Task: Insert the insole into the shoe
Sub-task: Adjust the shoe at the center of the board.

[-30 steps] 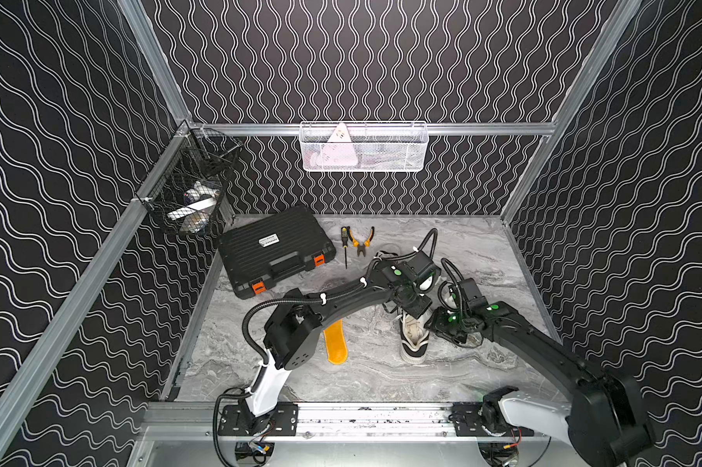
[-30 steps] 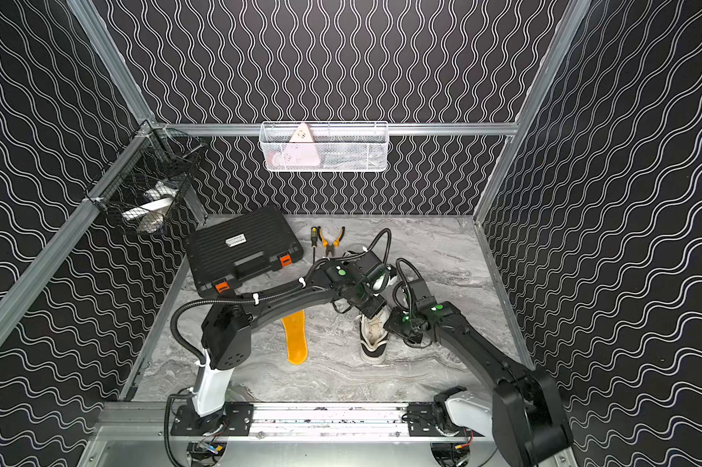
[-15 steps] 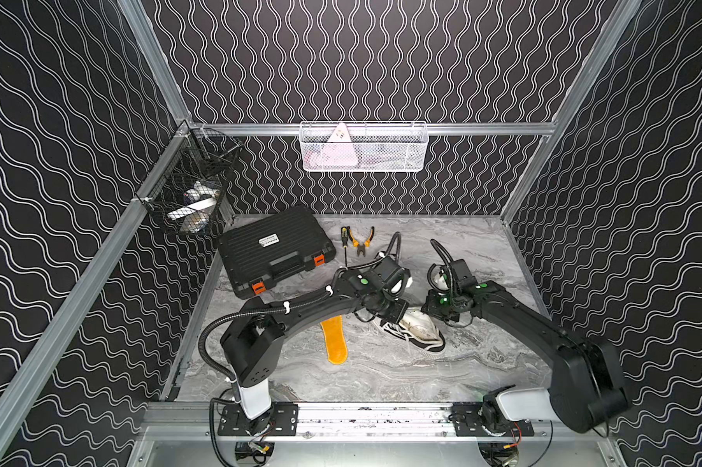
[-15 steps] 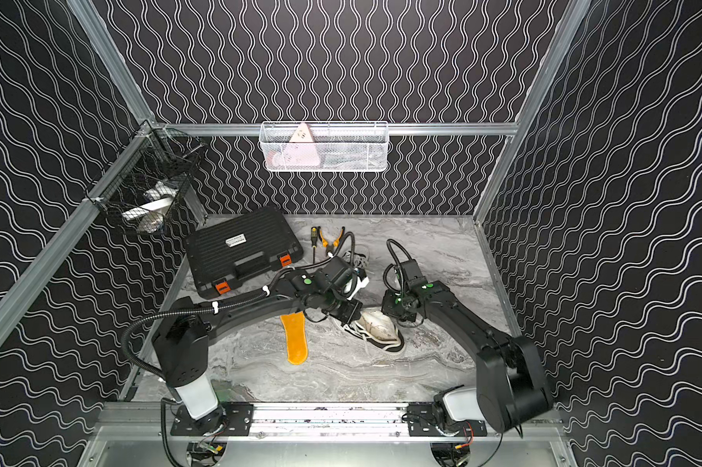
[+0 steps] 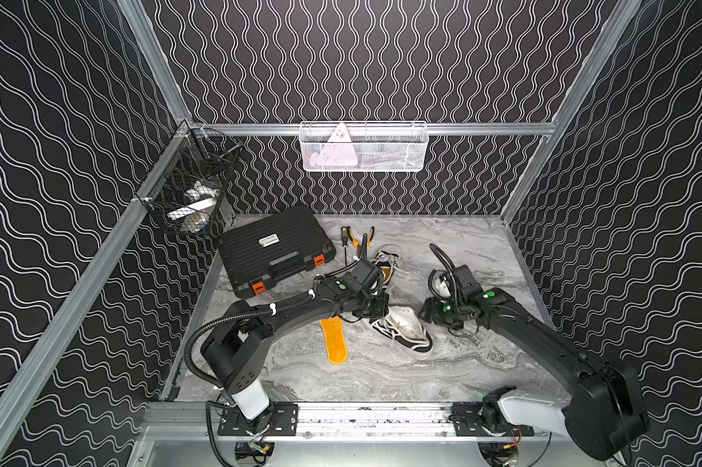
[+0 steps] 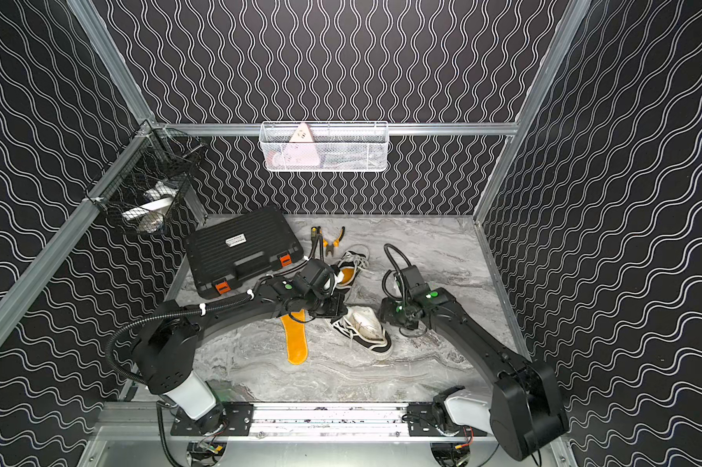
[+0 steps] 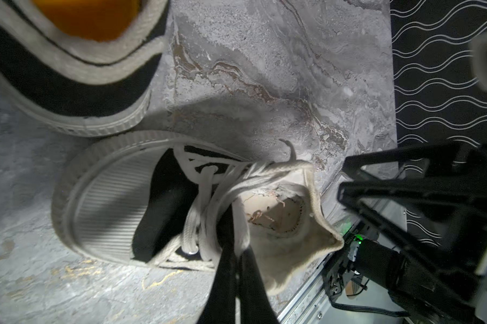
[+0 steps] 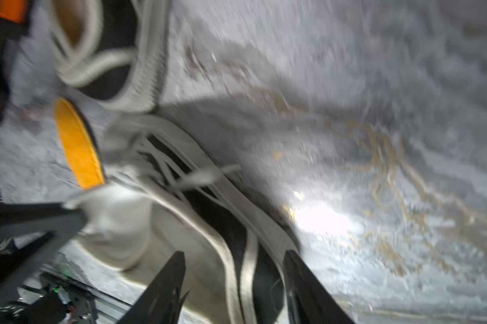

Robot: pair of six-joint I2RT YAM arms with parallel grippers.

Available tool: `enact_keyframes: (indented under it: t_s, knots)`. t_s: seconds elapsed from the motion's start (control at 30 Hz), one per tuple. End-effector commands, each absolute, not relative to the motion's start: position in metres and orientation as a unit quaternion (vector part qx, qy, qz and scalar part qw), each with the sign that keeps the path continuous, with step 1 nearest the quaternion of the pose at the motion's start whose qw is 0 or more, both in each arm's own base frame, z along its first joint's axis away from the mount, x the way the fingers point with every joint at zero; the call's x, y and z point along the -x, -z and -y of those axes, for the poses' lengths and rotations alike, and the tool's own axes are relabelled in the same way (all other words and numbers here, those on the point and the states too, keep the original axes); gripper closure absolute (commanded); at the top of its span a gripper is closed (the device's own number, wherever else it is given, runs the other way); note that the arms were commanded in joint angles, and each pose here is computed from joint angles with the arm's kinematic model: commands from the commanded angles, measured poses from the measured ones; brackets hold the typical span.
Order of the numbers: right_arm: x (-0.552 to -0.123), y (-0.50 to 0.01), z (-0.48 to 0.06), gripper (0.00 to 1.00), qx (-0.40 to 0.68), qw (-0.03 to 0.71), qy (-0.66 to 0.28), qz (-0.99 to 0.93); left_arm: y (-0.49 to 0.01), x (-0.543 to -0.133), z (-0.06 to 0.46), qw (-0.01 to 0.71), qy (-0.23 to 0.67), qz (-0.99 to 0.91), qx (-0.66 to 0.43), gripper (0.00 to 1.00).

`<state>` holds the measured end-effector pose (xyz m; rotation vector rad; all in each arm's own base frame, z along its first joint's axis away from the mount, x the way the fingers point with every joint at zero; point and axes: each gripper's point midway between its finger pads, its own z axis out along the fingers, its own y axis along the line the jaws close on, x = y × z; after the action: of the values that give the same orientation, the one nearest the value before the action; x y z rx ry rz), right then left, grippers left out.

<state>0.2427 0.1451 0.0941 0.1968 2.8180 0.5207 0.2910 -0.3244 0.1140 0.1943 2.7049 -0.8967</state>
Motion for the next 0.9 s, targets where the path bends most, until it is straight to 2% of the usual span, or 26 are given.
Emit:
enact_keyframes:
  t_s: [0.0, 0.43, 0.5, 0.57, 0.63, 0.73, 0.87]
  knots:
    - [-0.232, -0.08, -0.139, 0.41, -0.092, 0.115, -0.163, -0.976, -0.118, -0.298, 0.33, 0.147, 0.324, -0.933, -0.055, 1.0]
    - [-0.229, -0.06, -0.162, 0.42, -0.052, 0.105, -0.097, -0.988, -0.123, -0.298, 0.318, 0.159, 0.313, -0.934, -0.057, 1.0]
    - [-0.225, -0.052, -0.15, 0.5, -0.055, 0.101, -0.054, -0.992, -0.126, -0.299, 0.311, 0.166, 0.311, -0.934, -0.05, 1.0]
    - [-0.224, -0.051, -0.138, 0.64, -0.061, 0.106, -0.026, -0.992, -0.128, -0.299, 0.302, 0.171, 0.307, -0.935, -0.044, 1.0]
    - [-0.231, -0.061, -0.133, 0.7, -0.063, 0.127, -0.015, -0.99, -0.129, -0.298, 0.294, 0.173, 0.297, -0.938, -0.045, 1.0]
    - [-0.253, -0.077, -0.139, 0.73, -0.044, 0.164, -0.027, -0.985, -0.129, -0.292, 0.287, 0.168, 0.288, -0.941, -0.049, 1.0]
    - [-0.275, -0.075, -0.147, 0.73, 0.003, 0.147, -0.009, -0.989, -0.135, -0.285, 0.288, 0.162, 0.305, -0.937, -0.054, 1.0]
